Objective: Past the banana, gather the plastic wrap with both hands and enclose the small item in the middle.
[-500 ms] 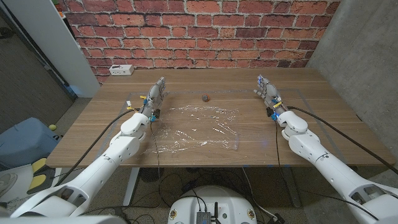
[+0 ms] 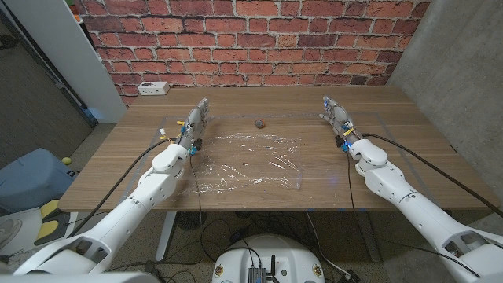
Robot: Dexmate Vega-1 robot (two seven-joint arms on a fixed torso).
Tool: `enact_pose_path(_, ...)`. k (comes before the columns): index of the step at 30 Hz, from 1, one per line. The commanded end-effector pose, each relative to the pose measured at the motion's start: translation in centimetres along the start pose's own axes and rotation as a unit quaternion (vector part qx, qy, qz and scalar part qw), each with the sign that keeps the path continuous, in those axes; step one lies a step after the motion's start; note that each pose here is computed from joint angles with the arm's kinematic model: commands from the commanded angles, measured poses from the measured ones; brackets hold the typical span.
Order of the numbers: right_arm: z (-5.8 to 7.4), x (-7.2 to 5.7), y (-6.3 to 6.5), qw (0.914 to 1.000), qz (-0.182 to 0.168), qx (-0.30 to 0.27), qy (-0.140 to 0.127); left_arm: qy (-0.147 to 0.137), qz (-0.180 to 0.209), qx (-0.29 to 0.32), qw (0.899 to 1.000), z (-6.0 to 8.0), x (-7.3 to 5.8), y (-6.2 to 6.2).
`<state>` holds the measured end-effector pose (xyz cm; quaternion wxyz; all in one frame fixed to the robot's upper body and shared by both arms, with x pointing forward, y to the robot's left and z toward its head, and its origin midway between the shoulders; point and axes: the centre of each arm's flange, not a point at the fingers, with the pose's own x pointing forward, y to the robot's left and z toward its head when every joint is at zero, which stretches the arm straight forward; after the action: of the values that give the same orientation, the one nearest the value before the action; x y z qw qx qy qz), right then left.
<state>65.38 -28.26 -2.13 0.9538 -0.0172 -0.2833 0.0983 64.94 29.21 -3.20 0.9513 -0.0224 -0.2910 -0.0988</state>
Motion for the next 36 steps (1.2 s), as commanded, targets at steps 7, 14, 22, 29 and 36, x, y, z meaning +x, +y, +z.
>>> enact_pose_path(7,1.6,1.1,1.9,0.996,0.013,-0.088,0.008,0.003,0.011,0.007,1.0,-0.1,-1.3,0.6)
enact_pose_path(14,2.1,1.8,2.8,0.9929,0.018,-0.118,0.006,0.0,0.015,0.006,1.0,-0.2,-1.7,0.8)
enact_pose_path(22,2.7,2.7,4.1,0.9859,0.03,-0.164,0.012,0.0,0.021,0.01,1.0,-0.3,-2.0,0.9)
enact_pose_path(29,3.4,3.5,5.3,0.9764,0.045,-0.211,0.017,0.004,0.024,0.016,1.0,-0.2,-2.3,1.0)
enact_pose_path(36,4.0,4.3,6.5,0.9655,0.057,-0.253,0.018,0.002,0.027,0.021,0.999,-0.1,-2.5,1.1)
